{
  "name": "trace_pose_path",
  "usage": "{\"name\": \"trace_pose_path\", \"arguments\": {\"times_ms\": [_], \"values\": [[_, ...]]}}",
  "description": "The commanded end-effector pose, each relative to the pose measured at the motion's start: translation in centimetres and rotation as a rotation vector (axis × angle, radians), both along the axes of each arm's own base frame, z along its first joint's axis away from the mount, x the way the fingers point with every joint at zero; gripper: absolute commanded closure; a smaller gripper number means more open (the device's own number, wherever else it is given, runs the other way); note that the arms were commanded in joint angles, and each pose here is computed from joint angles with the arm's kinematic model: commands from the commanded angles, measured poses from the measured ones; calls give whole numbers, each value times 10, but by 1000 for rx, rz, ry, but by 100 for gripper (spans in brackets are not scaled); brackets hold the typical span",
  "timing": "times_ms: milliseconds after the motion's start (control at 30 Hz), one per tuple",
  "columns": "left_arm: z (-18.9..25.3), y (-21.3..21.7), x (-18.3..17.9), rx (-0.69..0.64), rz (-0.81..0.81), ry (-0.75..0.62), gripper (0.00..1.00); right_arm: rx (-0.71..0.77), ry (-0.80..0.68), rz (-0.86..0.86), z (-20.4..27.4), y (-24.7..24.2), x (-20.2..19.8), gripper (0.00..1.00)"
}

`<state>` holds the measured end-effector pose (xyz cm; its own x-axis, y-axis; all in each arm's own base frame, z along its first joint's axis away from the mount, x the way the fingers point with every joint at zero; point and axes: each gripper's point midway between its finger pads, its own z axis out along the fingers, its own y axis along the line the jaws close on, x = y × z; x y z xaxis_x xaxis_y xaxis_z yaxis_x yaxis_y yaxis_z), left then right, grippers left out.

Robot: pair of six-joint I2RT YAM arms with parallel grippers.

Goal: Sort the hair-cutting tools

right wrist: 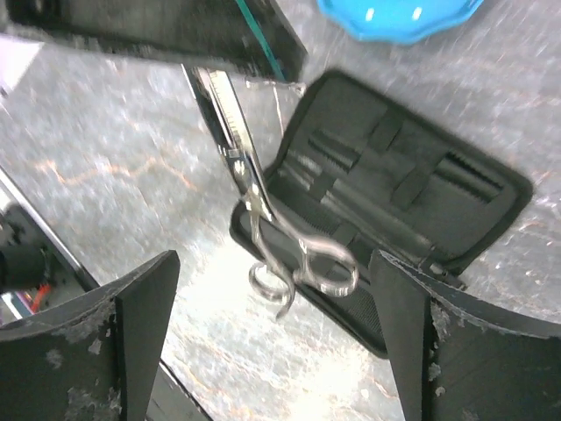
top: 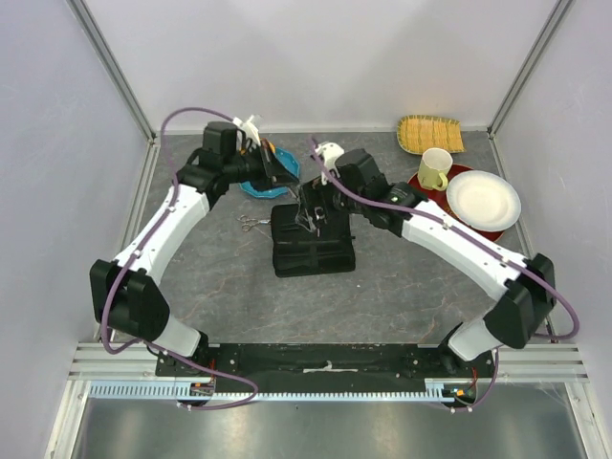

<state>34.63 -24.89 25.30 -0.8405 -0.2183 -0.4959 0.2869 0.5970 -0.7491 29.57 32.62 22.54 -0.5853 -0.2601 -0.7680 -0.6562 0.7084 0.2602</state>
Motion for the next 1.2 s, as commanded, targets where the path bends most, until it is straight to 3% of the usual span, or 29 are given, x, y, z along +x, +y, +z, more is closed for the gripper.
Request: {"name": "trace_pose_path", "arguments": {"times_ms": [0,67,133,167,233,567,767,900,1067,1133,1167], "values": [[74,31,17,-32,179,-74,98,246,-136,-246,86,-20,27,4],[96,39,24,-80,248,-65,98,371,-65,-315,95,-26,24,3],[115,44,24,-122,288,-74,98,554,-88,-341,129,-33,28,2],[128,45,25,-172,319,-64,98,634,-13,-341,122,-29,22,2],[148,46,22,-234,342,-76,98,796,-59,-333,154,-31,26,2],[207,43,4,-542,394,22,98,1088,-105,-181,214,-10,26,8],[214,50,1,-592,443,15,98,1184,-88,-140,234,-8,22,30],[214,50,1,-600,444,18,98,1183,-44,-109,230,2,24,49],[207,49,3,-609,440,33,98,1187,-2,-92,226,8,24,64],[203,48,4,-608,438,42,98,1180,7,-99,224,9,25,75],[203,47,4,-610,434,39,98,1176,8,-109,222,7,27,86]]}}
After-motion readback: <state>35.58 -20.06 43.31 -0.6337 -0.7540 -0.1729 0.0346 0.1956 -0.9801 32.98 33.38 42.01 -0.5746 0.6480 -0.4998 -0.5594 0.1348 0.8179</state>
